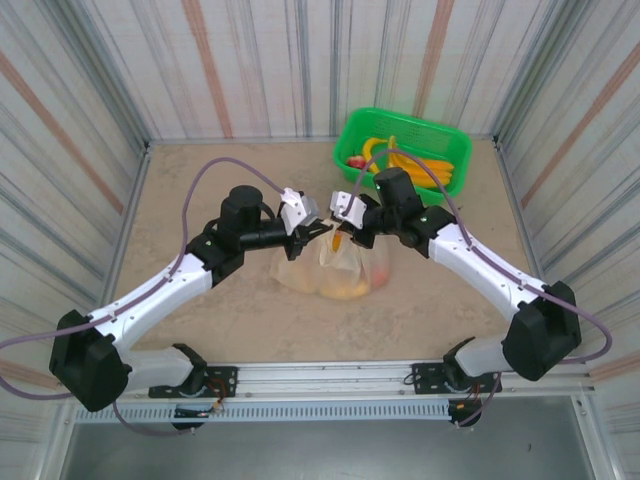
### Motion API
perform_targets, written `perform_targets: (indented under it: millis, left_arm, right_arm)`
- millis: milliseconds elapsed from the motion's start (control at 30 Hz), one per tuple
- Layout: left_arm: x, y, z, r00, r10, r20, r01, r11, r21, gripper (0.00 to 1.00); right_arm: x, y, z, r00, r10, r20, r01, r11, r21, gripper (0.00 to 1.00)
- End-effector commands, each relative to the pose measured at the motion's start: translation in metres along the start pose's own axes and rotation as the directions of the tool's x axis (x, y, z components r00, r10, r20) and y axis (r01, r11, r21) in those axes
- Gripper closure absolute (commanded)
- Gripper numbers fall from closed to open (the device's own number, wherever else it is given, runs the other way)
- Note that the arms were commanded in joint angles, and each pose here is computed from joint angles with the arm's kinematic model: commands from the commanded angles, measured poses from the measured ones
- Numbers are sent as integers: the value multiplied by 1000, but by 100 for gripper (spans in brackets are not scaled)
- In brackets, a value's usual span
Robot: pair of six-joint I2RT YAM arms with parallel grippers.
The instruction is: Place the fake fruits into the plastic bag and tie a complex knot
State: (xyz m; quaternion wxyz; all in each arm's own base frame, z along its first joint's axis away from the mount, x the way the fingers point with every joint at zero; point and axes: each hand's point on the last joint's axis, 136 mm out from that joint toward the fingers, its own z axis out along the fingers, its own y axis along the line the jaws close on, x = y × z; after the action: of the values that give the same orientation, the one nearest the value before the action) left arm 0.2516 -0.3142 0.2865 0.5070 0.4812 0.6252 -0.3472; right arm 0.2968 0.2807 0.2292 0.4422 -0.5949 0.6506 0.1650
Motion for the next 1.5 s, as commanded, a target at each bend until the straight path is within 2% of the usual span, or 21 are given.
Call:
perform_targets:
  millis: [0, 100, 267, 433, 633, 700, 800, 900, 1033, 1133, 1233, 1467]
  left_arm:
    - [-4, 6, -4, 1000, 8, 7, -8, 999, -48, 100]
    - [-3, 9, -4, 1000, 1, 3, -1, 998, -60, 100]
    - [-1, 10, -3, 1000, 2, -13, -3, 996, -87, 100]
    - [0, 5, -3, 998, 50, -33, -53, 993, -107, 100]
    - [3, 5, -3, 992, 98, -76, -111, 977, -183, 100]
    - [3, 10, -3, 992, 95, -83, -111, 970, -216, 100]
    - [5, 23, -5, 991, 91, -96, -115, 952, -284, 100]
    - [5, 34, -9, 992, 79, -100, -109, 933, -344, 100]
    - [6, 33, -8, 995, 56, -86, -82, 938, -338, 100]
    - [7, 26, -4, 995, 54, -84, -77, 954, -291, 100]
    - [4, 19, -4, 995, 80, -67, -95, 960, -263, 100]
    - [2, 12, -6, 991, 125, -52, -134, 962, -239, 100]
  right_arm:
    - [-4, 1, -19, 999, 11, 36, -12, 999, 30, 97]
    - [-2, -1, -29, 997, 44, 65, -47, 998, 49, 100]
    - [0, -13, -32, 997, 39, 62, -49, 985, 167, 100]
    - [7, -34, -37, 1000, -7, 7, 4, 927, 375, 100]
    - [5, -49, -45, 1000, -28, 9, 19, 854, 520, 100]
    - [3, -41, -41, 999, -40, 27, 22, 879, 476, 100]
    - [-1, -7, -38, 992, -98, 73, 72, 952, 298, 100]
    - [-2, 14, -46, 983, -108, 147, 83, 982, 169, 100]
    - [-3, 6, -48, 981, -82, 176, 42, 975, 219, 100]
    - [-10, 12, -54, 972, -58, 226, 18, 984, 176, 100]
    - [-15, 24, -56, 972, -17, 234, 3, 998, 62, 82]
    - [-21, 22, -74, 973, 56, 225, -48, 998, -43, 62]
